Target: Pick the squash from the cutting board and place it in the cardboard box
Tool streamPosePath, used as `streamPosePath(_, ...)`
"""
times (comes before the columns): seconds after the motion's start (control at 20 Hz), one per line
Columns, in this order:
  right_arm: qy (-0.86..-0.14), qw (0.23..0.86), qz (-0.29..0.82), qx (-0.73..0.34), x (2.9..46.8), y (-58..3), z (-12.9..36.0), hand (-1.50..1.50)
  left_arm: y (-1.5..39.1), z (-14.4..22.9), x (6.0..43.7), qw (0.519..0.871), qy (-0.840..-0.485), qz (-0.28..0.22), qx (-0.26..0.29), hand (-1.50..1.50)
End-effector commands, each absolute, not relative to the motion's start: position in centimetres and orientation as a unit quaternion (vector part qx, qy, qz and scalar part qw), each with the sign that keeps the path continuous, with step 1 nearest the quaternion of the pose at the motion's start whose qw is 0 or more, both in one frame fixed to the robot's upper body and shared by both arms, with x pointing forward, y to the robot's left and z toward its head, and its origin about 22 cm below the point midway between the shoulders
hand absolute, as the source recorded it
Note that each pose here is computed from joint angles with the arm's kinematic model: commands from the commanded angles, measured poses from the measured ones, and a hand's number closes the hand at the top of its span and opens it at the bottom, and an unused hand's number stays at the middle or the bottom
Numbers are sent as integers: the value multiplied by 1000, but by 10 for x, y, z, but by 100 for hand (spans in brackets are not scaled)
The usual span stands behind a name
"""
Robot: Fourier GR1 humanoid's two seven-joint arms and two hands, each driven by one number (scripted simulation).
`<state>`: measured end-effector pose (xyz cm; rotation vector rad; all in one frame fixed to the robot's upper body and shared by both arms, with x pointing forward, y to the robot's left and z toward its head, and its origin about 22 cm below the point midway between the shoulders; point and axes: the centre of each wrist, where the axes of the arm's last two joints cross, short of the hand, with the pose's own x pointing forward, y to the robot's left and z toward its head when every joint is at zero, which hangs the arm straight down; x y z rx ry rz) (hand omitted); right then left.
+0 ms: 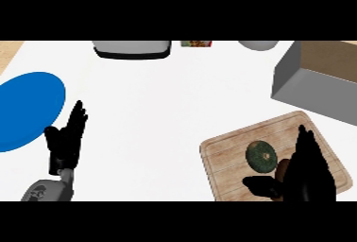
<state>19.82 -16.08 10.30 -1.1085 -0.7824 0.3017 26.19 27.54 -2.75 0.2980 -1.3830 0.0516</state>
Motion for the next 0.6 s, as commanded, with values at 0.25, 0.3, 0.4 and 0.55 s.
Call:
streamPosePath(0.25, -257, 811, 104, -515, 216, -158, 102, -150, 275, -19, 266, 758, -638, 22, 135, 0)
streamPosePath(0.3, -244, 810, 100, -524, 226, -163, 103, -150, 271, -31, 261, 763, -632, 26, 133, 0)
streamPosePath(0.4, -240, 814, 106, -518, 226, -160, 95, -150, 261, -24, 264, 758, -638, 30, 133, 0)
streamPosePath(0.55, -231, 813, 111, -523, 236, -165, 100, -150, 280, -17, 267, 761, -633, 22, 141, 0)
